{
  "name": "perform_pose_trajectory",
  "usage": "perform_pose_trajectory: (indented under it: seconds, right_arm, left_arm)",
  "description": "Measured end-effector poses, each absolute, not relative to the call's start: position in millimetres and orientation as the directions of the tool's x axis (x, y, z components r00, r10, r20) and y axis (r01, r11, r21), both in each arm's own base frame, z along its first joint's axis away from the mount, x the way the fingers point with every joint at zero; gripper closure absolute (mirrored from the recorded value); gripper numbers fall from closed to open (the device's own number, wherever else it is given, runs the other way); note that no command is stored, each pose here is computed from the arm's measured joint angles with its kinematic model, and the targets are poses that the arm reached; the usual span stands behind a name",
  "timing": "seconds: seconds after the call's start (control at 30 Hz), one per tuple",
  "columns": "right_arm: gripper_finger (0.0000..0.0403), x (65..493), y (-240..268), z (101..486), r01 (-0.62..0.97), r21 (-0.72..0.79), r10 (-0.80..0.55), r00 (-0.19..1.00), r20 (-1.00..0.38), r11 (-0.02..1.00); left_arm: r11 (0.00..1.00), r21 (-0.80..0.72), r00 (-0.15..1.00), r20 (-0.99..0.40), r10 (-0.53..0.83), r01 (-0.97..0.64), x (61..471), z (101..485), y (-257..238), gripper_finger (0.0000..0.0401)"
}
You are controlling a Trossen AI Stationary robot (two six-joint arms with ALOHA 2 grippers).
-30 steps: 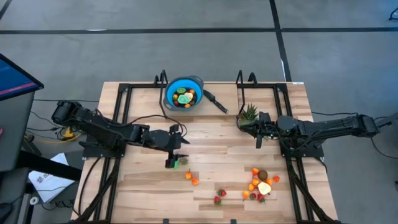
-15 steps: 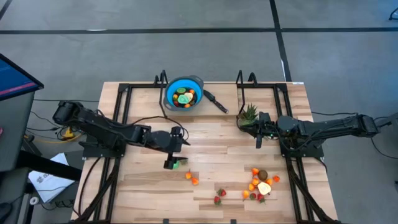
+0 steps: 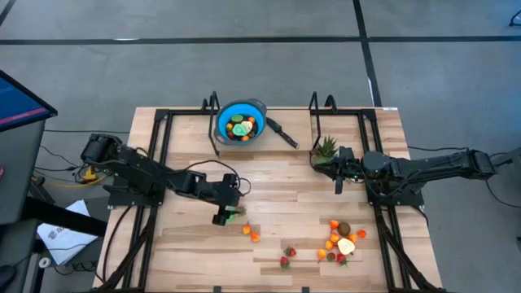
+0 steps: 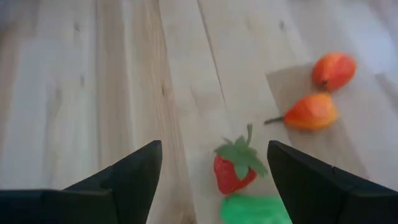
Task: Pick & Place Fruit
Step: Put the strawberry into the basket
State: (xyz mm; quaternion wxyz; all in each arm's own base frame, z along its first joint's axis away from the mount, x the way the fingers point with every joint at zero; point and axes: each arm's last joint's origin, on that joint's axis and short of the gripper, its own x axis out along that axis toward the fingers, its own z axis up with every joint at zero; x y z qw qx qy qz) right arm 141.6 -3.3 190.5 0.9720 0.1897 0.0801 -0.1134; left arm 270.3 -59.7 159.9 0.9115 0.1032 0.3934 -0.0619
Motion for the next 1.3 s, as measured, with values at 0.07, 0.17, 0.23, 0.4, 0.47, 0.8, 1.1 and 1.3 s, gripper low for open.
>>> perform_pose_trajectory:
  seconds: [0.07, 0.17, 0.23, 0.4, 0.47, 0.8, 1.1, 1.3]
  right_arm:
    - [0.0401, 141.6, -3.3, 190.5, 0.251, 0.35, -0.19, 0.962, -0.198, 0.902]
    - [0.0401, 141.6, -3.3, 190.5, 0.251, 0.351, -0.19, 0.962, -0.198, 0.902]
    - [0.0401, 141.6, -3.3, 190.5, 0.251, 0.351, -0.19, 0.962, -0.198, 0.902]
    - [0.0401, 141.5, -3.3, 190.5, 0.251, 0.351, -0.19, 0.961, -0.199, 0.902]
    - [0.0401, 141.6, -3.3, 190.5, 0.251, 0.351, -0.19, 0.961, -0.199, 0.902]
    - [0.0401, 141.5, -3.3, 190.2, 0.252, 0.351, -0.19, 0.961, -0.201, 0.902]
    - [0.0401, 141.5, -3.3, 190.2, 0.252, 0.351, -0.19, 0.961, -0.202, 0.902]
    - [0.0401, 141.5, -3.3, 190.2, 0.252, 0.35, -0.19, 0.961, -0.201, 0.902]
  left_arm:
    - [0.969, 0.139, 0.656, -0.754, -0.031, 0.206, 271.8, 150.4, -61.6, 0.0115]
    - [0.964, 0.139, 0.625, -0.78, -0.034, 0.225, 273.3, 138.4, -66.1, 0.0115]
    - [0.962, 0.139, 0.618, -0.786, -0.038, 0.235, 274.0, 134.1, -68.8, 0.0119]
    - [0.961, 0.139, 0.623, -0.781, -0.042, 0.239, 276.9, 129.4, -71.0, 0.0135]
    - [0.96, 0.139, 0.609, -0.792, -0.039, 0.242, 277.2, 124.3, -71.1, 0.0142]
    - [0.961, 0.135, 0.613, -0.789, -0.043, 0.241, 281.2, 116.6, -71.7, 0.0167]
    - [0.961, 0.139, 0.615, -0.788, -0.038, 0.238, 281.4, 116.7, -71.4, 0.0212]
    - [0.961, 0.139, 0.615, -0.788, -0.038, 0.237, 281.4, 116.7, -71.4, 0.0248]
